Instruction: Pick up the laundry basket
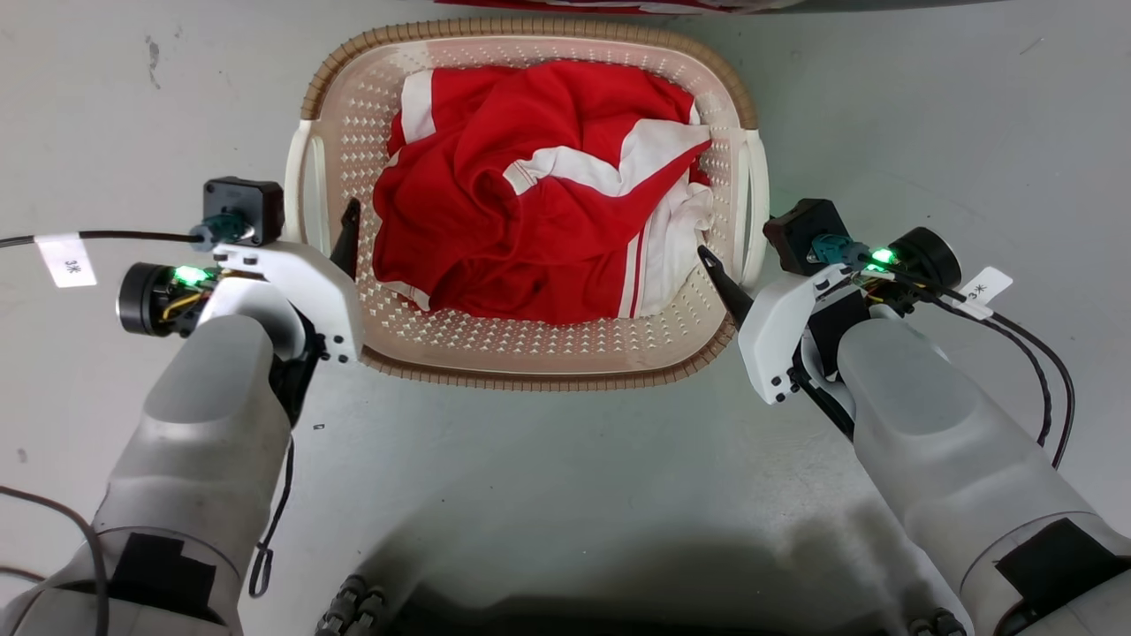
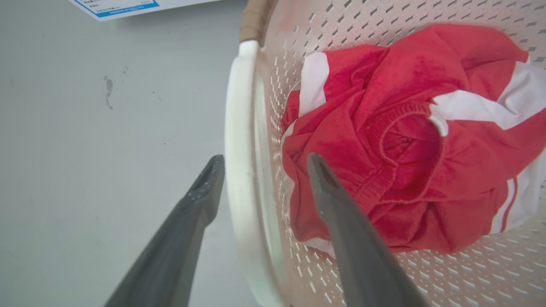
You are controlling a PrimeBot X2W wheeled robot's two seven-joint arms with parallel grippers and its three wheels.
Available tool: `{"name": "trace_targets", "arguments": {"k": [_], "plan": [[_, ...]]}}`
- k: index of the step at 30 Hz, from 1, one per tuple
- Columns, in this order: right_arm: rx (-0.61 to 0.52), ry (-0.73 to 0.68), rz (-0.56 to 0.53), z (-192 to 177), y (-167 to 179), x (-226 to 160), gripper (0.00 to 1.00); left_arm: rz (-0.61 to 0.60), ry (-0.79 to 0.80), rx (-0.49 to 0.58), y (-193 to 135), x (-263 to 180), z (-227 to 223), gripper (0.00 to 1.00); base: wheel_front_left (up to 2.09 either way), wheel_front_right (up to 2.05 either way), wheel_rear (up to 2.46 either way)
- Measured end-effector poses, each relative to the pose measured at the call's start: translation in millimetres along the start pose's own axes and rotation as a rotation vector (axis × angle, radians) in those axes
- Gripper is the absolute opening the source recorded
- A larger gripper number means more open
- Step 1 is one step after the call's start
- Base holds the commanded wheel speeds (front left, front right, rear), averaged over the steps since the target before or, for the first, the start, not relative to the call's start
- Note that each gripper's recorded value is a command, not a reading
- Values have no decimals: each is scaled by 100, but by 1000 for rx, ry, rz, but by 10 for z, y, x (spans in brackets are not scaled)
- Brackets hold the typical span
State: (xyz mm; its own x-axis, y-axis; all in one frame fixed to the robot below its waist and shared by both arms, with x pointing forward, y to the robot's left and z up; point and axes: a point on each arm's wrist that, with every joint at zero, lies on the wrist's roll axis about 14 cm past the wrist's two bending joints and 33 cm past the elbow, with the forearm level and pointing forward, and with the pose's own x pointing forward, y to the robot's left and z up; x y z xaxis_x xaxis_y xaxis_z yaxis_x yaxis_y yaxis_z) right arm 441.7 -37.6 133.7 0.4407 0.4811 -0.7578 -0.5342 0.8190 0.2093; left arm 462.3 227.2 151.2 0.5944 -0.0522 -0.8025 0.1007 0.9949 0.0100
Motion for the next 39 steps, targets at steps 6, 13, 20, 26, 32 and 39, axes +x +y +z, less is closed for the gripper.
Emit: {"name": "trace_targets", "arguments": {"k": [6,13,20,26,32,39], "plan": [[2,3,10,-6,29,23,0,-15,29,13,-57,7,-65,0,0,0,0],[-3,2,-9,54,-22,-1,0,-25,27,-4,-121,-28,-46,0,0,0,0],[-23,0,-19,153,-23,-103,0,-33,8,-12,-178,-141,39,0,0,0,0],[-34,3,-28,229,15,-285,0,-38,5,-21,-218,-299,122,0,0,0,0],[-40,4,-51,318,37,-541,0,-53,-10,-15,-286,-485,259,0,0,0,0],[-38,14,-90,365,62,-885,0,-76,-31,-21,-412,-743,391,0,0,0,0]]}}
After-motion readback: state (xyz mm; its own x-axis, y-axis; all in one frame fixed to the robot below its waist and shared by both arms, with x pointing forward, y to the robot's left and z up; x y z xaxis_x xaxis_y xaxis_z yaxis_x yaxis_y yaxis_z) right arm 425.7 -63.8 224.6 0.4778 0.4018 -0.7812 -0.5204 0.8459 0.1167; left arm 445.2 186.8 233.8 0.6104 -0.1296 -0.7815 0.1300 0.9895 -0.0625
